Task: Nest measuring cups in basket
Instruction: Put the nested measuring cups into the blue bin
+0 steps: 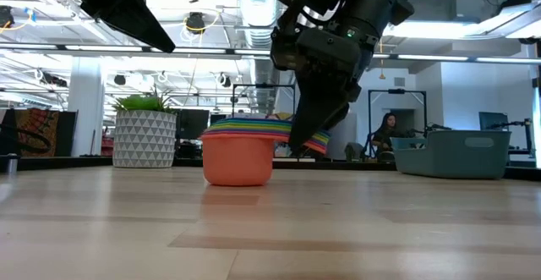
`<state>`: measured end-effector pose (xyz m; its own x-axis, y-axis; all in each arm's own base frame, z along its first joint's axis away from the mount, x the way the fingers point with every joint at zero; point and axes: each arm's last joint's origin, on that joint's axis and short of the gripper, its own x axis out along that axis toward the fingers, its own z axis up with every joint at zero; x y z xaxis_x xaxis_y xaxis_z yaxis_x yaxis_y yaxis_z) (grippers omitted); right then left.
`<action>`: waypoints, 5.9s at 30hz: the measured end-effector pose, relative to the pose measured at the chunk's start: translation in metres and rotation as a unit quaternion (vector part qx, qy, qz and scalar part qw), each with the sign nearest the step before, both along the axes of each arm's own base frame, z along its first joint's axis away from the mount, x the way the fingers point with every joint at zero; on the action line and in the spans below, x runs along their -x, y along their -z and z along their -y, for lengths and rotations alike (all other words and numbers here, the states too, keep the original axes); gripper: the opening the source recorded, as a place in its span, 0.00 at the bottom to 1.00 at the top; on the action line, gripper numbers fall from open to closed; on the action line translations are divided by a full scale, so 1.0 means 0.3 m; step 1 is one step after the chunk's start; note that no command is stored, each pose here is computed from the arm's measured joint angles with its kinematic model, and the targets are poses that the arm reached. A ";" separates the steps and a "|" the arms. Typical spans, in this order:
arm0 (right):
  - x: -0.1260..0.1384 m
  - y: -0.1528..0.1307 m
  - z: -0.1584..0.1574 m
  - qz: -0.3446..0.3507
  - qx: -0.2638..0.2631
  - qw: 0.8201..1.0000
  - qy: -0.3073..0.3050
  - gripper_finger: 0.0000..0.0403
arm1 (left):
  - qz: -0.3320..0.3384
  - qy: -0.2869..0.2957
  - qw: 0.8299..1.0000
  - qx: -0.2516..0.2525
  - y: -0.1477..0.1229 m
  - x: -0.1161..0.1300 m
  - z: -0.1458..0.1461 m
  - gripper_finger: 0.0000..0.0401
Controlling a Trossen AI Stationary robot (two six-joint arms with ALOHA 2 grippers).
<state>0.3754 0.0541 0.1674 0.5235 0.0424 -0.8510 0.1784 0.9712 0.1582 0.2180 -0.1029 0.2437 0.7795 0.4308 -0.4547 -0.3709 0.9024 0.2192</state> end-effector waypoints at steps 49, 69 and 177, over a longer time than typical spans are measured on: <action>0.156 0.004 -0.032 0.176 0.031 0.981 0.070 0.40 | -0.010 -0.011 1.000 -0.002 0.007 0.000 -0.014 0.14; 0.219 0.070 -0.051 0.081 0.007 0.994 0.072 0.42 | -0.014 0.002 1.000 0.002 -0.004 -0.038 -0.060 0.14; 0.316 0.035 0.330 -0.055 -0.202 0.975 0.078 0.68 | 0.041 0.036 0.997 0.061 0.121 -0.083 -0.231 0.14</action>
